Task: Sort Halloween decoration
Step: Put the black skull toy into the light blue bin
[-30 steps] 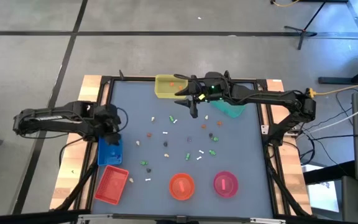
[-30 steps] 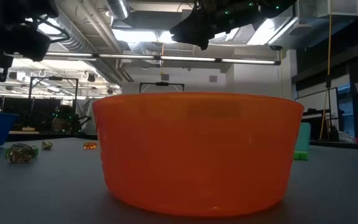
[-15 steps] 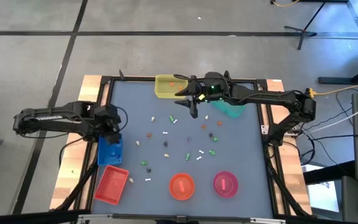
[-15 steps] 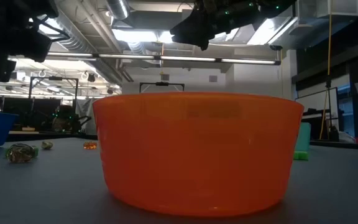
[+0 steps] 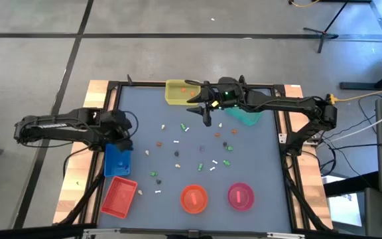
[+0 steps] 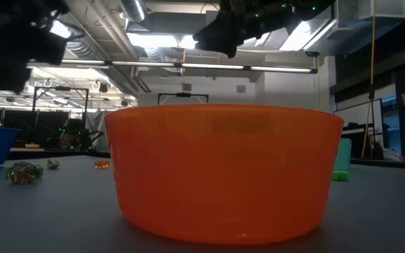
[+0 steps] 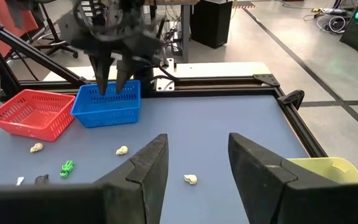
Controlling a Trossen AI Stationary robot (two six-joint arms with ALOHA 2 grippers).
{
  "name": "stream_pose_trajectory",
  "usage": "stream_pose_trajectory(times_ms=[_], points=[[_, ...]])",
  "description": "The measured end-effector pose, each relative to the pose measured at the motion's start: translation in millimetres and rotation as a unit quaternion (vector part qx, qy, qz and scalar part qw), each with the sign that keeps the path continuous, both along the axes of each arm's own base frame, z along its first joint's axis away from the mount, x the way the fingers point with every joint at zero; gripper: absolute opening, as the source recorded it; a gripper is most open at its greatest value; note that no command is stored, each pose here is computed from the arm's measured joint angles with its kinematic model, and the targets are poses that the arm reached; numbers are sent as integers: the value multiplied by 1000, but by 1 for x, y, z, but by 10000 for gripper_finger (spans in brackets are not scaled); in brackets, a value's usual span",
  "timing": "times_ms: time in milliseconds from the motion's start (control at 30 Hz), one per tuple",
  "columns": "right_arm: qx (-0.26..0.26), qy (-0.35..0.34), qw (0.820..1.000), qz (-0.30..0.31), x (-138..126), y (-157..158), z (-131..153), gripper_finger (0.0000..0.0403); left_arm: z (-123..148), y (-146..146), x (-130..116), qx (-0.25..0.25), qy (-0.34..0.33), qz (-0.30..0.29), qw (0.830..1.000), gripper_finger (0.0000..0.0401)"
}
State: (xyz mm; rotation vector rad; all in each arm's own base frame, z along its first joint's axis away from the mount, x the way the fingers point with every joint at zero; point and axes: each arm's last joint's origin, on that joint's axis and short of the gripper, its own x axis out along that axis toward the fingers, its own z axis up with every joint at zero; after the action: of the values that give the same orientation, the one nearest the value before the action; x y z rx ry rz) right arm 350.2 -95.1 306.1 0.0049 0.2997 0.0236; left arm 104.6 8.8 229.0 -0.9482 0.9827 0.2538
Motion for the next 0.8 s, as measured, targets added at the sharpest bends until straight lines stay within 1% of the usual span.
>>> stream_pose_trajectory(times_ms=[100,200,300,400,467,533,633,800], points=[[1,2,1000,0,0,0,0,167,8,4,11,37,-66,15,997,151],[1,2,1000,0,0,0,0,167,17,8,24,98,-141,17,985,154],[1,2,1000,0,0,0,0,167,27,13,39,184,-205,19,961,155],[1,2,1000,0,0,0,0,167,35,18,56,271,-256,5,928,155],[1,4,1000,0,-1,0,0,167,37,21,67,317,-275,-10,908,155],[1,5,1000,-1,-2,1,1,167,36,24,79,348,-286,-20,893,155],[3,14,1000,-3,-9,2,6,167,32,27,95,377,-291,-33,879,155],[4,75,996,-42,-24,4,7,167,21,30,116,417,-289,-66,859,155]])
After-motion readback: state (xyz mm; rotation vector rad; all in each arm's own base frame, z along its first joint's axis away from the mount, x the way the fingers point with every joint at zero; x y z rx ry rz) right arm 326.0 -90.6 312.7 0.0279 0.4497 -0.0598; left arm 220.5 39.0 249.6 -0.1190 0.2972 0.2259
